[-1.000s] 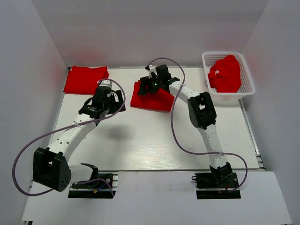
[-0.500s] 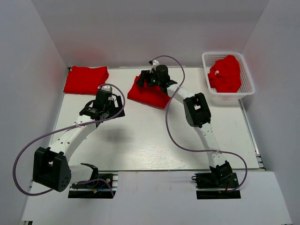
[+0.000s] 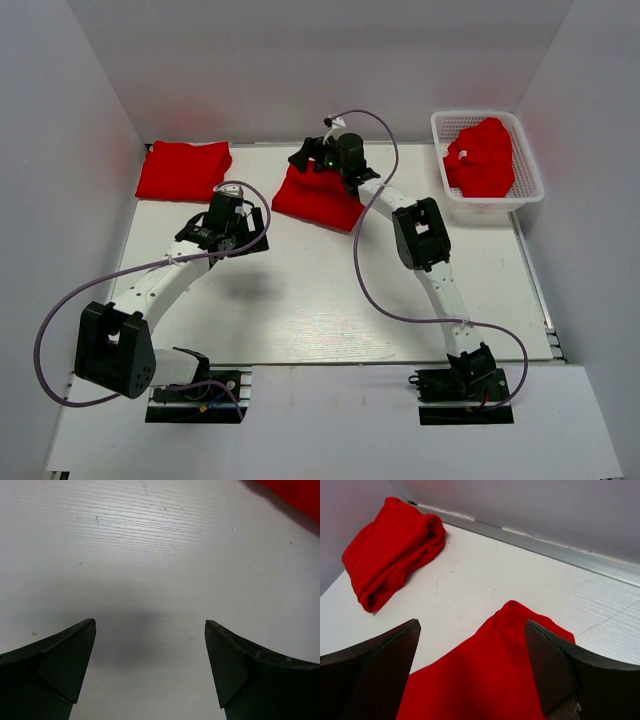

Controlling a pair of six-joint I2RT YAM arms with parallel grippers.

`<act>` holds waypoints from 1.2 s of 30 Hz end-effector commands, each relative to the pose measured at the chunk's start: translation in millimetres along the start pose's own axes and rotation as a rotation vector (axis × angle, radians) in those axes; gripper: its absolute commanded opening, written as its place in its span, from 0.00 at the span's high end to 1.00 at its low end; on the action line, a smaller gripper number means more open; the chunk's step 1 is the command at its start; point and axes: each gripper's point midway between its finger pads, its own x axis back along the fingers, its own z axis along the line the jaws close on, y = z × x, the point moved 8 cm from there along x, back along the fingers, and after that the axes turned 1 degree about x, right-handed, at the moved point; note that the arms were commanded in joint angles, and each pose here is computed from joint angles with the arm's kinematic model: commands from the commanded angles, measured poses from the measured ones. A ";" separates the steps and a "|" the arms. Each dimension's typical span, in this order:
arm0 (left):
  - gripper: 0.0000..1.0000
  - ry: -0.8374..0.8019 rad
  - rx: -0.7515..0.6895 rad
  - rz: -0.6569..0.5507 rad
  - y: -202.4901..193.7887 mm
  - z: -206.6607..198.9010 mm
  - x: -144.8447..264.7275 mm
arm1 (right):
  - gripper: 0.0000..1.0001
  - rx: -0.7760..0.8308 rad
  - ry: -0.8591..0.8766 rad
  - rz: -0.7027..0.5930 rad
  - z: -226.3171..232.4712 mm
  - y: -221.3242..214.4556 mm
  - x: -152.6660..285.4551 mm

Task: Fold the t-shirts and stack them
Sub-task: Fold the long partially folded tshirt into a neat square, then put the neatly folded tshirt into the corner of the board with the left arm

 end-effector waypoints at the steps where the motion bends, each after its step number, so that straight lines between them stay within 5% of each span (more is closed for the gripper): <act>1: 0.00 -0.033 0.003 -0.051 15.3 -7.3 12.2 | 0.10 -0.030 -0.008 -0.058 -16.2 -1.0 -5.5; 11: 0.00 -0.031 0.002 -0.045 18.8 -9.7 8.1 | 0.10 -0.044 0.005 -0.006 -26.9 -11.2 -2.2; 21: 0.00 -0.076 -0.024 -0.132 39.6 -18.8 8.8 | 0.10 0.134 -0.019 -0.155 -7.3 84.4 15.3; 27: 0.00 -0.081 -0.087 -0.200 75.0 -30.7 -8.1 | 0.10 0.247 -0.022 -0.201 31.2 150.2 62.4; 36: 0.00 -0.119 -0.213 -0.170 147.3 -64.0 -90.4 | 0.10 0.208 -0.301 -0.112 43.3 137.5 168.8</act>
